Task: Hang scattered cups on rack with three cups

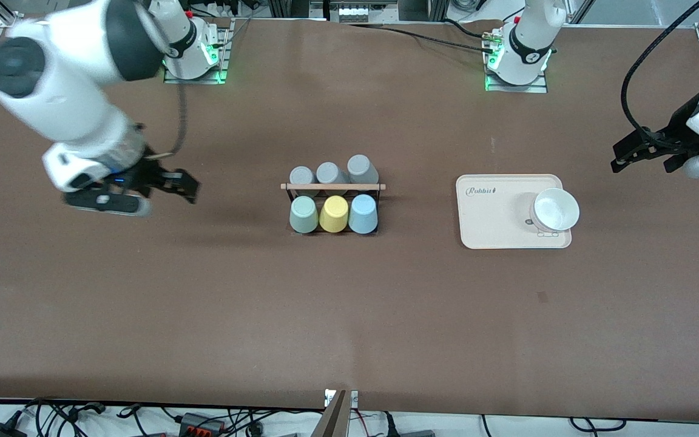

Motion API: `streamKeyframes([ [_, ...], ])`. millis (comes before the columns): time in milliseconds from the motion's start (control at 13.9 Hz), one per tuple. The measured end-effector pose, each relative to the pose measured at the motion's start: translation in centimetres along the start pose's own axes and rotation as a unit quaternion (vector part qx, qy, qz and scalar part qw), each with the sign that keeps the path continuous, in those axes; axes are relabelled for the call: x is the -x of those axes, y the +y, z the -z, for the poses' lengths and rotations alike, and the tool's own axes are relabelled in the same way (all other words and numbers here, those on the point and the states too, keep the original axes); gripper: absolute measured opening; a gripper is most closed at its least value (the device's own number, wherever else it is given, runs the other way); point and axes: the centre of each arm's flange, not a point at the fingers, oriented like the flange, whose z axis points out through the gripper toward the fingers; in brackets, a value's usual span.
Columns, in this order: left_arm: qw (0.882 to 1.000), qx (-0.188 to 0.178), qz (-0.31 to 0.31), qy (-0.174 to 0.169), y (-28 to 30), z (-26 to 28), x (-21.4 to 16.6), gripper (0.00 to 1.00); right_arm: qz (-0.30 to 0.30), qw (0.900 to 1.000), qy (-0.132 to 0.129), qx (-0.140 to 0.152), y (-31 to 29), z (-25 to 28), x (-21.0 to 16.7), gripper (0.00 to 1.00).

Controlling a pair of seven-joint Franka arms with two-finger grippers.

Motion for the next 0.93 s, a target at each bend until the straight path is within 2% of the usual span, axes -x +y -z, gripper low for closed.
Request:
streamKeyframes([
  [216, 1.0, 0.0, 0.002, -0.004, -0.2, -0.2, 0.0, 1.0, 0.015, 0.999, -0.025, 0.013, 9.4, 2.6, -0.9, 1.0],
  [431, 1.0, 0.0, 0.002, -0.004, -0.2, -0.2, 0.1, 1.0, -0.014, 0.999, -0.023, 0.017, 15.0, 6.7, -1.1, 1.0],
  [647, 1.0, 0.0, 0.001, -0.004, -0.2, -0.2, 0.1, 1.0, -0.049, 0.998, -0.021, 0.018, 19.2, 9.1, -1.0, 1.0],
  [791, 1.0, 0.0, 0.001, -0.004, -0.2, -0.2, 0.1, 1.0, -0.059, 0.997, -0.052, 0.018, 20.4, 8.3, -0.4, 1.0],
  [935, 1.0, 0.0, 0.001, -0.004, -0.2, -0.2, 0.1, 1.0, -0.058, 0.996, -0.065, 0.018, 20.2, 7.5, -0.5, 1.0],
])
